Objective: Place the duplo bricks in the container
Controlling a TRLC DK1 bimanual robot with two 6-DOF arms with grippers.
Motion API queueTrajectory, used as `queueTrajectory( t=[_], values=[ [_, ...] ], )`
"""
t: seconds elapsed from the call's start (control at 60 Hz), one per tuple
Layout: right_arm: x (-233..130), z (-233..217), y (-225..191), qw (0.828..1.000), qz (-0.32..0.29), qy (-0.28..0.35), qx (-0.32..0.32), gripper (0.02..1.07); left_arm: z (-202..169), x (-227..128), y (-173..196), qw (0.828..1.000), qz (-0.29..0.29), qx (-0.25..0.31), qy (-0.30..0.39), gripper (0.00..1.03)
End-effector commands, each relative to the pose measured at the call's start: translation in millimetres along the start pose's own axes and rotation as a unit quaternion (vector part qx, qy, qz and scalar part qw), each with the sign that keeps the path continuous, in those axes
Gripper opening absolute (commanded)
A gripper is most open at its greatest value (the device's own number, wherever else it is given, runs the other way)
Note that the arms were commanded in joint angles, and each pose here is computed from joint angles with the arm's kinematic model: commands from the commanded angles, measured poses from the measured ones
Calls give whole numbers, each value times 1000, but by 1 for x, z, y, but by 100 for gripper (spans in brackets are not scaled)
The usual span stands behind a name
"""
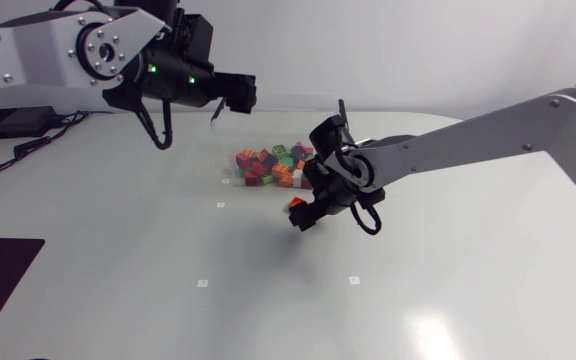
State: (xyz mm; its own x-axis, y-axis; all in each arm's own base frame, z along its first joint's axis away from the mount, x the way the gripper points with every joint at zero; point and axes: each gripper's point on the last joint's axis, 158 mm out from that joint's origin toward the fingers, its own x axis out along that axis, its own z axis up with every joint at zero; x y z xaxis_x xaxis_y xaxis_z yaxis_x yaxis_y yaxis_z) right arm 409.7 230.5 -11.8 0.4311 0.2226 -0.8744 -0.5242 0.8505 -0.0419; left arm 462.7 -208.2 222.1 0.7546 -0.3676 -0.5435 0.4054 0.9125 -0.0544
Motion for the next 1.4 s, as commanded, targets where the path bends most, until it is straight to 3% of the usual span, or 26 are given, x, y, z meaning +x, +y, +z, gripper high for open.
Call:
queueTrajectory(
  t=[0.0,0.183,0.45,0.867,1.383],
  values=[
    [11,-1,-6,1000,-10,14,22,91,-13,-14,-2,1000,0,21,2,96],
    [21,-1,-16,999,-18,25,33,87,-39,-32,-1,999,-1,48,8,96],
    [29,-1,-26,998,-24,29,42,66,-71,-37,-2,998,-2,64,30,96],
    [31,0,-26,999,-20,26,39,35,-149,-17,-38,989,-44,87,113,96],
    [-24,-6,-39,999,-7,-8,51,34,-193,31,-65,975,-83,95,180,96]
  ],
)
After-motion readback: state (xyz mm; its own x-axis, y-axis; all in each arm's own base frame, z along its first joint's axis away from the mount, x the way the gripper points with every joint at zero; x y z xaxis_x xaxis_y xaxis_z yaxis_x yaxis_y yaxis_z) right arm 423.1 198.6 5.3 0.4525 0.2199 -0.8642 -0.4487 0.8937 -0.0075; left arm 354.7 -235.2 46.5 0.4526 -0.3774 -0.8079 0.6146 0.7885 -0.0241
